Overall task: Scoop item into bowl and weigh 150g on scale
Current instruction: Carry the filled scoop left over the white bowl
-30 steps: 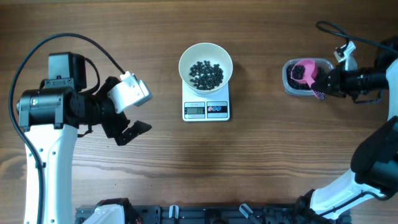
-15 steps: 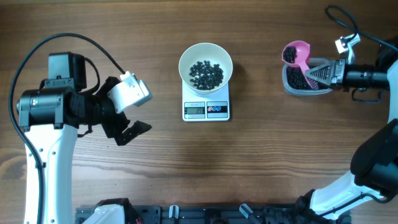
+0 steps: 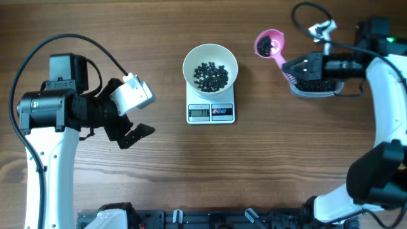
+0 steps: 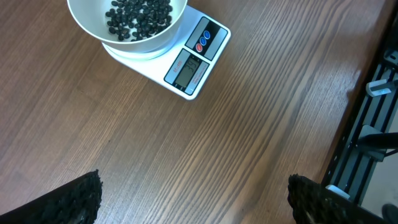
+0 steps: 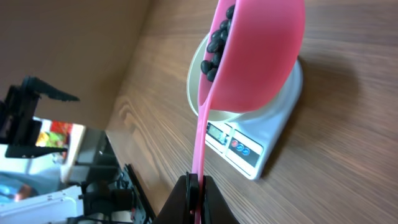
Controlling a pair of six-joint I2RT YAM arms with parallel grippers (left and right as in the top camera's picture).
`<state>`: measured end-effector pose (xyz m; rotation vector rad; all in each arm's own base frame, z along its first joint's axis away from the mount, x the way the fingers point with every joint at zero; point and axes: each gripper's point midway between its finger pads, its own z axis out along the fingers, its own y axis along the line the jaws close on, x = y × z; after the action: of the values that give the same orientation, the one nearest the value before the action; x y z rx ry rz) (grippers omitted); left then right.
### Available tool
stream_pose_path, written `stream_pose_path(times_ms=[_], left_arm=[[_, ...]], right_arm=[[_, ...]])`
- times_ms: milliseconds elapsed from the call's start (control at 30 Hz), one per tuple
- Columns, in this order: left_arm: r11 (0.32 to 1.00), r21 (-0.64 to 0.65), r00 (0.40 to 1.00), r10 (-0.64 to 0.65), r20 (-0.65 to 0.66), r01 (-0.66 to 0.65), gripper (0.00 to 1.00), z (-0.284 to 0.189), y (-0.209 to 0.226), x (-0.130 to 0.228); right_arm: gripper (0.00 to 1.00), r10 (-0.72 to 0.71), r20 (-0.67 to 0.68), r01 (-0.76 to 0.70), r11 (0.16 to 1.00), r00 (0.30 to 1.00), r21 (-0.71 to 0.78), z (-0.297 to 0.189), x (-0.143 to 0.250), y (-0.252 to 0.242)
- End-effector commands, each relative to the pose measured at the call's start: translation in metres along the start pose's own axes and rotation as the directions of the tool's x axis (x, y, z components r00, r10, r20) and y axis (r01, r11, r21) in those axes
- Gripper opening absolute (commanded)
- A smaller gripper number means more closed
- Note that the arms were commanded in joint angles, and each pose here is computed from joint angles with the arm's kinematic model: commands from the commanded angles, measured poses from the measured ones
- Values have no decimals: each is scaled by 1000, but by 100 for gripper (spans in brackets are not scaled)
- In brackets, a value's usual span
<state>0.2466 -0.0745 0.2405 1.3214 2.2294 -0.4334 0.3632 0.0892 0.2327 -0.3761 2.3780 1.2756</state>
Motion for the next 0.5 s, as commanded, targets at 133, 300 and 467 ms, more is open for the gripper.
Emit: stream_pose_path(times_ms=[133,300,467], left_arm=[[999,-14,999,34,35,-34,100,-7,-1,-9],[999,-14,999,34,35,-33,100,-7,-1,-9],[999,-14,999,34,35,-34,100,-7,-1,-9]], right_arm=[[4,-106,-61,106,994,992,-8,39,-3,48],[4,-161,-109,163,987,981,10,65,0,60],[4,-216,-175,234,968,960,87,86,9,61]])
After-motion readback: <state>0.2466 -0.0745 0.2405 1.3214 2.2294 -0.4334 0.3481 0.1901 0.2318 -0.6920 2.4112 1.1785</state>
